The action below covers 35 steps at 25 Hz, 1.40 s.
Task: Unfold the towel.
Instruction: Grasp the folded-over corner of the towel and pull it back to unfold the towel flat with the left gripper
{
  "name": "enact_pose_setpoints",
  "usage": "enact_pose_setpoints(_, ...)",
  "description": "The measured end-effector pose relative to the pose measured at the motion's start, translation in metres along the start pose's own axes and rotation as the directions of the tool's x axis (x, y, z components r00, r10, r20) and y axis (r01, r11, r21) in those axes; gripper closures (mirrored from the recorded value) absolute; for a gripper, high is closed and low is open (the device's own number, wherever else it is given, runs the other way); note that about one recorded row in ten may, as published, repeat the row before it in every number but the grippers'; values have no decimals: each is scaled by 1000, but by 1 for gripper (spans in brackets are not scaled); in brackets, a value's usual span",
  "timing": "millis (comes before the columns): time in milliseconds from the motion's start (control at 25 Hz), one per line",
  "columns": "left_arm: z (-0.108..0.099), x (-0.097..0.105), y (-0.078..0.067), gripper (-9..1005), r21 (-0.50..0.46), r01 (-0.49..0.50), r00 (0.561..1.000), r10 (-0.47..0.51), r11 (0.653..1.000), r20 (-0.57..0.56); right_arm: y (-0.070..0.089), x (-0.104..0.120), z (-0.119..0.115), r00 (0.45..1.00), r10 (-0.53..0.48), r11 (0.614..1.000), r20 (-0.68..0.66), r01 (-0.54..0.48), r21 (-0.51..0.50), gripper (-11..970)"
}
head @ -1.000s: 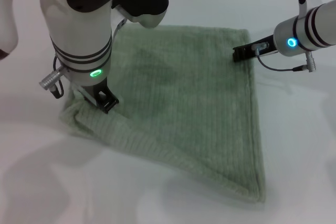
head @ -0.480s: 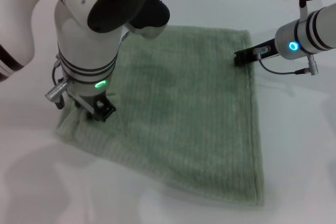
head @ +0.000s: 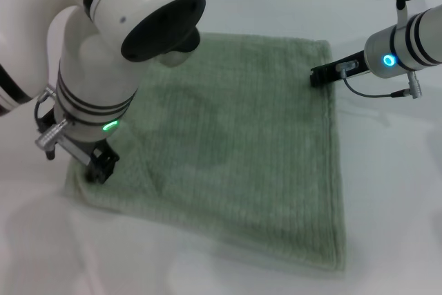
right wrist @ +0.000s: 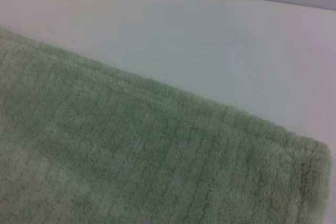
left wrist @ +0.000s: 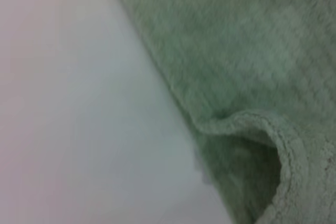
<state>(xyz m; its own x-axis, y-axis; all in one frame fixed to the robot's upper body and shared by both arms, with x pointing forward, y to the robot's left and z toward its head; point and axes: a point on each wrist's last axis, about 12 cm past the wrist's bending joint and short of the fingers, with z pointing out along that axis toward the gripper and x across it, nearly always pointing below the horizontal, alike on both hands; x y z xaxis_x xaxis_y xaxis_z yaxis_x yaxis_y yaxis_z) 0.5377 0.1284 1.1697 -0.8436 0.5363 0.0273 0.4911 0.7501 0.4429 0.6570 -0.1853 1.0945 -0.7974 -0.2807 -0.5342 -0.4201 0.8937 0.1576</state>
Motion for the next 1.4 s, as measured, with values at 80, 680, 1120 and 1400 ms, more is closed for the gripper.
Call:
enact_pose_setpoints(80,1,3,0,363,-4,12,1000,-12,1000,-17,0,0,0,1000,0,1000,1,0,0,960)
enact_pose_setpoints(680,-2,8,-3,212,-36,52,997,-53,998,-51,0,-5,-3,1000,-7,1000,21,7,-1,960)
enact_pose_setpoints(1120,-3,7,0,211,-62,65,996,-68,996,-51,5,-8,-5,1000,-22,1000,22,22,-12,960)
enact_pose_setpoints(1400,-2,6,-9,211,-7,76,996,-77,997,-36,3,-4,-4,1000,-15,1000,13,15,-13,960)
